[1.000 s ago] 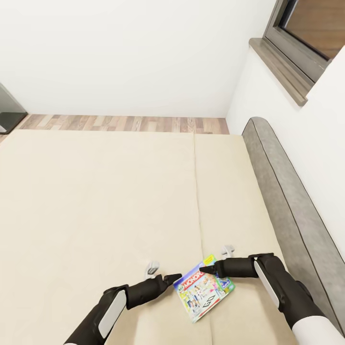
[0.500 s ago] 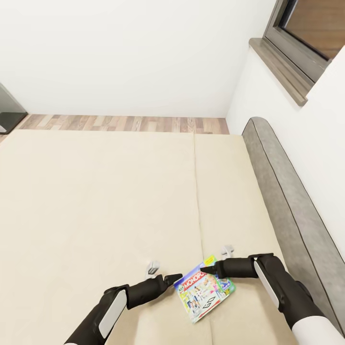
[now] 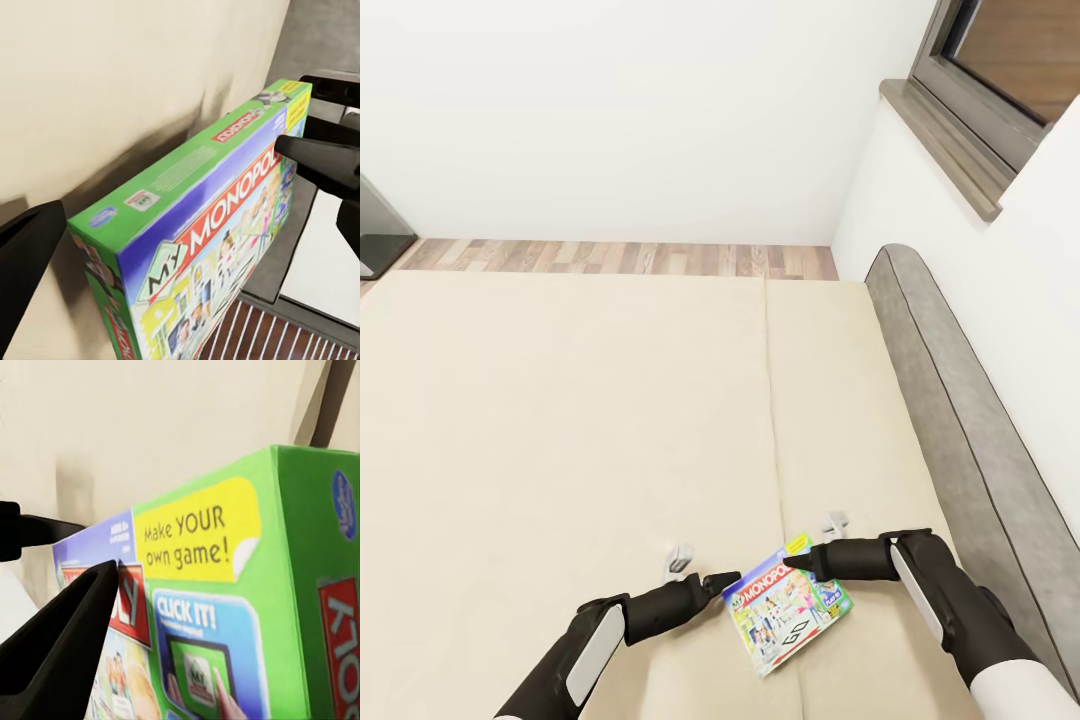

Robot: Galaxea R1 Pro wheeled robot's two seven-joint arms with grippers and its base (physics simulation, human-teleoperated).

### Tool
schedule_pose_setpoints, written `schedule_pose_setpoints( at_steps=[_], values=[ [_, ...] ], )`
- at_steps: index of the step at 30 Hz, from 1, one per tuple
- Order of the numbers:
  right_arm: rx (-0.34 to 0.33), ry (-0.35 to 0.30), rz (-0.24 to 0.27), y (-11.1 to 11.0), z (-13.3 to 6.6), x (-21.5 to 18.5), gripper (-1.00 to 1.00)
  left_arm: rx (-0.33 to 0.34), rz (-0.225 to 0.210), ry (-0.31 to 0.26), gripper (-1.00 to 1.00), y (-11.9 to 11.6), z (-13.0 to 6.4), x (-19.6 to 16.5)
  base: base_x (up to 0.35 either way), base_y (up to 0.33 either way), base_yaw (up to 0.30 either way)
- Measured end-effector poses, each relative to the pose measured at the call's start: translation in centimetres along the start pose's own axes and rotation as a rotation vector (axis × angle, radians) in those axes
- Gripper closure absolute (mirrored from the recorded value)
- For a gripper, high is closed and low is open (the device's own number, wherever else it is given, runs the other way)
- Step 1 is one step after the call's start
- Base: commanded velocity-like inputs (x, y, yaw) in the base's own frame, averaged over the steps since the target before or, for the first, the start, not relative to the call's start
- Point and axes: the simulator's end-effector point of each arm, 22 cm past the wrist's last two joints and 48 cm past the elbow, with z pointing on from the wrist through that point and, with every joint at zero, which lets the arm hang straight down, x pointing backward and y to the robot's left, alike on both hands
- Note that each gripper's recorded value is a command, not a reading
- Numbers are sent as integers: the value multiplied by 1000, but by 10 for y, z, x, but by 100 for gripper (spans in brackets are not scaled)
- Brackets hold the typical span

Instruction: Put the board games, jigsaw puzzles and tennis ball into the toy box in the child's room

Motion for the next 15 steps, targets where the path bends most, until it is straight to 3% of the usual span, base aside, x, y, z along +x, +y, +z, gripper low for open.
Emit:
schedule_pose_setpoints(
  at_steps=[15],
  values=[
    [-16, 1, 5, 2, -2, 0, 100, -3, -15, -14, -100, 6, -8, -5, 0, 0, 0]
  ],
)
